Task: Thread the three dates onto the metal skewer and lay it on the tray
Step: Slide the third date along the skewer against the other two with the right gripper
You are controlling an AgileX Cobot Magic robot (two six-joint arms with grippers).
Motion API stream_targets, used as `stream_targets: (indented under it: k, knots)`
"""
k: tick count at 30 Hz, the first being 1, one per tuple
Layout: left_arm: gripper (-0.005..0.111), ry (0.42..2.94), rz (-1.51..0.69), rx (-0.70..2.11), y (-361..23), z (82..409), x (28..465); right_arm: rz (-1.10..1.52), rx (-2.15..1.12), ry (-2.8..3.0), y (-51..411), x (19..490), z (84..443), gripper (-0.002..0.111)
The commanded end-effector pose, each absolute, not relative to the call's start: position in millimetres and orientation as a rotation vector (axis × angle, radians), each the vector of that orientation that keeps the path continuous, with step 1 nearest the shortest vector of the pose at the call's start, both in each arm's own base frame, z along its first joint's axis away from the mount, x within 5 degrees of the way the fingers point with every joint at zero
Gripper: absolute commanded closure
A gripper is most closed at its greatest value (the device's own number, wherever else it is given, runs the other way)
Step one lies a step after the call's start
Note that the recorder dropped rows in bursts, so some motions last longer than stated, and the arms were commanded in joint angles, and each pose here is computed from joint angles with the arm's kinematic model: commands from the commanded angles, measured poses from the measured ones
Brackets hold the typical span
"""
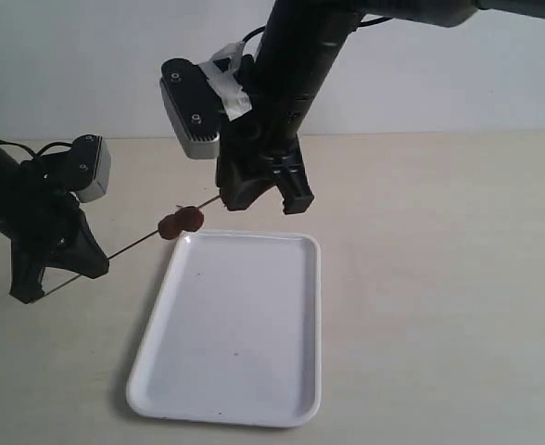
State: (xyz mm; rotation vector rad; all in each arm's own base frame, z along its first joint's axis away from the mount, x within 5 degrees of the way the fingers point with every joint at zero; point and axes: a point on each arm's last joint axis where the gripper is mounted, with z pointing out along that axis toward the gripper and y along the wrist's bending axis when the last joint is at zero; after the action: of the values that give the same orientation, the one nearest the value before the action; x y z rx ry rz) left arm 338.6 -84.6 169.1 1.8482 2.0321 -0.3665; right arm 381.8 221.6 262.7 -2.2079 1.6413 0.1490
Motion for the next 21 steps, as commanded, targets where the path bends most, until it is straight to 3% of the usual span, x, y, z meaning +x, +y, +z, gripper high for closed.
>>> stream_targets:
  k: [1, 13, 21]
  knots:
    - [0.107, 2.032, -0.380, 1.825, -87, 172, 339, 0.189, -2.183, 1.640, 227, 383, 260, 0.076]
    - [0.107, 2.032, -0.378, 1.819, -88, 172, 340, 0.376, -1.782, 2.009, 238, 389, 249, 0.076]
    - [0.107, 2.030, -0.369, 1.818, -87, 172, 340, 0.384, -1.764, 2.029, 237, 389, 249, 0.076]
